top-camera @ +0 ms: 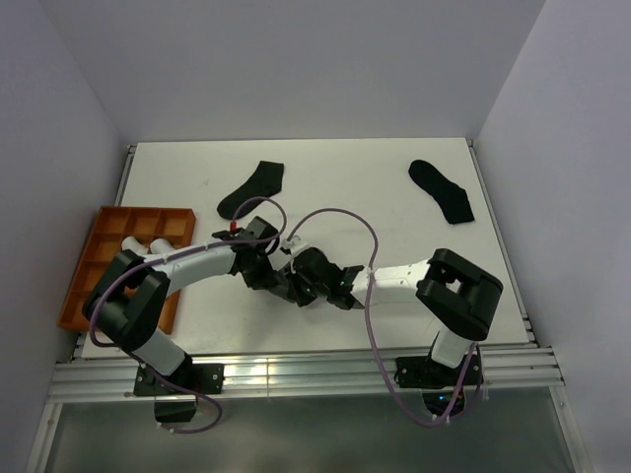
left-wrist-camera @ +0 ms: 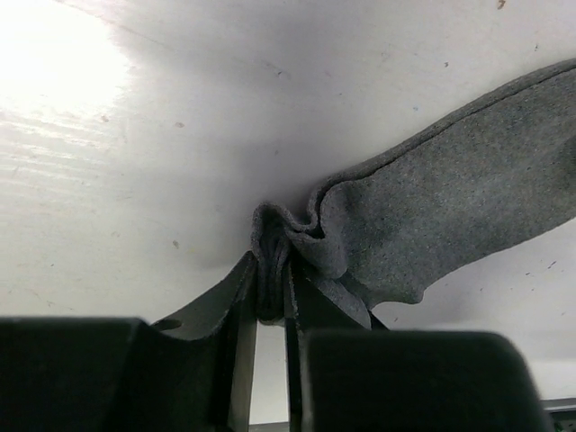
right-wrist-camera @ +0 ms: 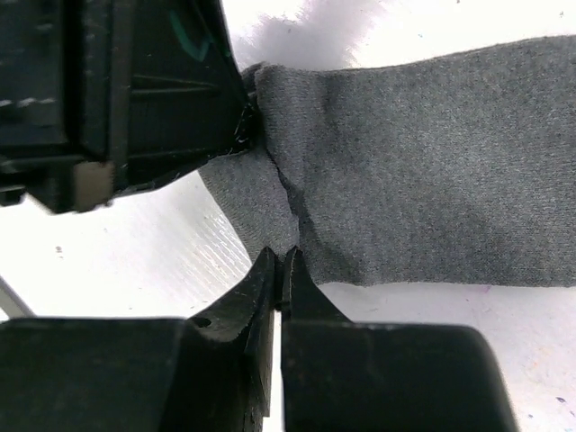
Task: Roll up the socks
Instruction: Roll the sock at the center of the board.
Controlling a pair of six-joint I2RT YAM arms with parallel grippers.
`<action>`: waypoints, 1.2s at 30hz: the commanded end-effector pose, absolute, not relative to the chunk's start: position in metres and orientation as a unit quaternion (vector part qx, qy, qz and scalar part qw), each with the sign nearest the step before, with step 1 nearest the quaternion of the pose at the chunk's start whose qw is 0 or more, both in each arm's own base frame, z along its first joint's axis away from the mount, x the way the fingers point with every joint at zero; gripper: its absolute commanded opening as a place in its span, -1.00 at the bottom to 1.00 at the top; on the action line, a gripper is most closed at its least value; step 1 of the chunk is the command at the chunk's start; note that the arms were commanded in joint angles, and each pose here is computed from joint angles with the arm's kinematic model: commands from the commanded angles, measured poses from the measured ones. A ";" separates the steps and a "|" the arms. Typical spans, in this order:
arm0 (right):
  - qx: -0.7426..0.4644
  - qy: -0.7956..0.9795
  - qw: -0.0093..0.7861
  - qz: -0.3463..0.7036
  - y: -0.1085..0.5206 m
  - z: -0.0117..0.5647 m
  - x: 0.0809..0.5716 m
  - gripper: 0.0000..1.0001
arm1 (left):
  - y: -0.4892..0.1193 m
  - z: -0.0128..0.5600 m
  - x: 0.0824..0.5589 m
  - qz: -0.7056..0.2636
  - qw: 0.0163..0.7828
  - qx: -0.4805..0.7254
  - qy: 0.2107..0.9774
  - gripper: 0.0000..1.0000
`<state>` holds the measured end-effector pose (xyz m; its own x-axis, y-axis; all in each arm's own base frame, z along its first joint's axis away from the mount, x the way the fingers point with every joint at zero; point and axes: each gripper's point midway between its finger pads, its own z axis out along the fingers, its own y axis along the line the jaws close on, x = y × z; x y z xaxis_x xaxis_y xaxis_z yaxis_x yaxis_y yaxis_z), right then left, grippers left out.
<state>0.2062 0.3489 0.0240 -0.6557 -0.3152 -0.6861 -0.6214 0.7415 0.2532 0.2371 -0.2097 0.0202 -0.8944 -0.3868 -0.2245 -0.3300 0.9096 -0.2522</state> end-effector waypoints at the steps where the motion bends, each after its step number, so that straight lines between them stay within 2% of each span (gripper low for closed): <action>1: -0.248 0.890 0.296 0.241 0.343 0.021 0.206 -1.00 | -0.196 0.027 0.236 -0.091 0.158 -0.209 0.961 -0.58; 2: -0.239 0.896 0.284 0.243 0.338 0.018 0.208 -1.00 | -0.194 0.027 0.236 -0.091 0.160 -0.213 0.960 -0.55; 6: -0.198 0.908 0.229 0.289 0.329 0.013 0.206 -1.00 | -0.193 0.039 0.241 -0.113 0.187 -0.233 0.948 -0.08; 12: -0.137 0.911 0.152 0.359 0.314 0.003 0.201 -1.00 | -0.201 0.074 0.247 -0.208 0.249 -0.259 0.910 0.30; 17: -0.071 0.889 0.084 0.444 0.314 0.003 0.197 -1.00 | -0.216 0.077 0.246 -0.275 0.261 -0.240 0.894 0.33; 22: -0.024 0.881 0.048 0.469 0.306 -0.002 0.197 -1.00 | -0.227 0.073 0.244 -0.311 0.265 -0.212 0.888 0.27; 36: -0.007 0.887 0.029 0.462 0.301 -0.011 0.205 -1.00 | -0.239 0.068 0.247 -0.344 0.287 -0.177 0.877 0.23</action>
